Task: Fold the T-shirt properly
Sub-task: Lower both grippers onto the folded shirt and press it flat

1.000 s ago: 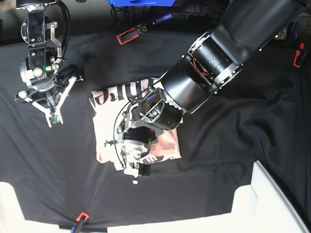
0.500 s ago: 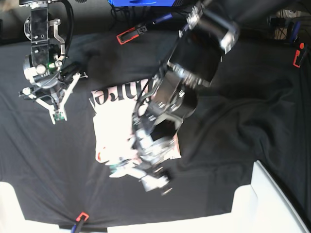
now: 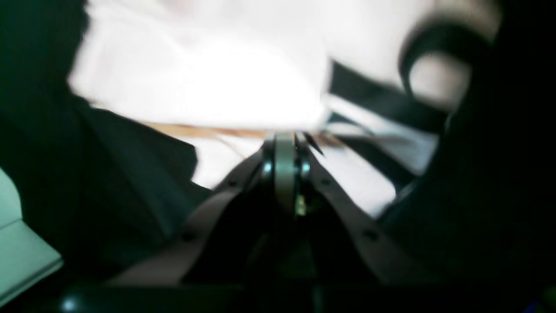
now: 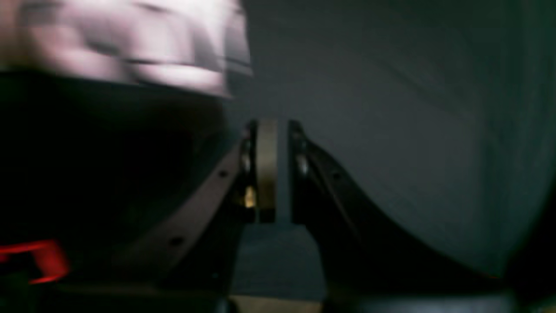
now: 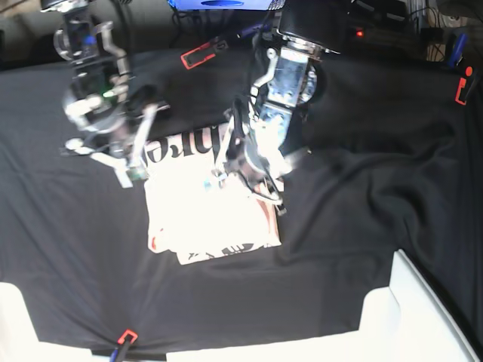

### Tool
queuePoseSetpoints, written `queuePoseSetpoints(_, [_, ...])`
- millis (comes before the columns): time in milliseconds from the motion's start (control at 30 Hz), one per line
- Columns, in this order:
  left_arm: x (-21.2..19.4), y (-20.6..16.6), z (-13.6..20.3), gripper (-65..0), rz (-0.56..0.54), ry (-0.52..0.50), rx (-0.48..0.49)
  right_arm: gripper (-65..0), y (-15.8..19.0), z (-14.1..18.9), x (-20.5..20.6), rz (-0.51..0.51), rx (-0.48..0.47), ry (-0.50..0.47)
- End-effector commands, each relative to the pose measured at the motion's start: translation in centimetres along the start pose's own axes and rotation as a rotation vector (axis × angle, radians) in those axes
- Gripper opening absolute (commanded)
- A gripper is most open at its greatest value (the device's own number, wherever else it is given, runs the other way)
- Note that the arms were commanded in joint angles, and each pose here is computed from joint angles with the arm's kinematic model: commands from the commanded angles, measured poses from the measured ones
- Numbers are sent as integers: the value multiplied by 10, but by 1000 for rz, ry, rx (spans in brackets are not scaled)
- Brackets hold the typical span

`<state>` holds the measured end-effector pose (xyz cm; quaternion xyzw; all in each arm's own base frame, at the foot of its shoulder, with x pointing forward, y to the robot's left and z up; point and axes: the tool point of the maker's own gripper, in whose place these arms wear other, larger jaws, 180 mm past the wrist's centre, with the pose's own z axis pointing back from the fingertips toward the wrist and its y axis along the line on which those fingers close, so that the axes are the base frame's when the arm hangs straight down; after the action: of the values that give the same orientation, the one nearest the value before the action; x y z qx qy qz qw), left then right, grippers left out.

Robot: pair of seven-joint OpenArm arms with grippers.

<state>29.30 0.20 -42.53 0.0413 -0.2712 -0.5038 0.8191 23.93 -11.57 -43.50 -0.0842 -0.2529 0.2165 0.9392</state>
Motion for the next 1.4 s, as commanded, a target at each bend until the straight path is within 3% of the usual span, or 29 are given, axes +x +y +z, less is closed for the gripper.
queuePoseSetpoints(0, [14, 2, 4, -650, 23, -49, 2, -617, -3, 3, 14, 19, -15, -45])
queuePoseSetpoints(167, [-3, -3, 3, -650, 8, 8, 33, -621, 17, 0, 39, 87, 26, -90])
queuePoseSetpoints(400, [-28, 19, 5, -650, 6, 95, 152, -650, 16, -32, 27, 123, 30, 4])
queuePoseSetpoints(600, [-54, 12, 2, -650, -14, 149, 133, -650, -16, -35, 29, 40, -27, -20])
queuePoseSetpoints(833, [-80, -8, -13, -650, 16, 217, 63, -650, -34, -53, 17, 48, -48, 34])
queuePoseSetpoints(1100, [-89, -14, -31, -650, 11, 257, 10, -650, -10, -76, 5, 48, 10, 36])
queuePoseSetpoints(1367, [-61, 3, -36, -650, 16, 195, 30, -650, 20, -71, -2, 27, 62, 41])
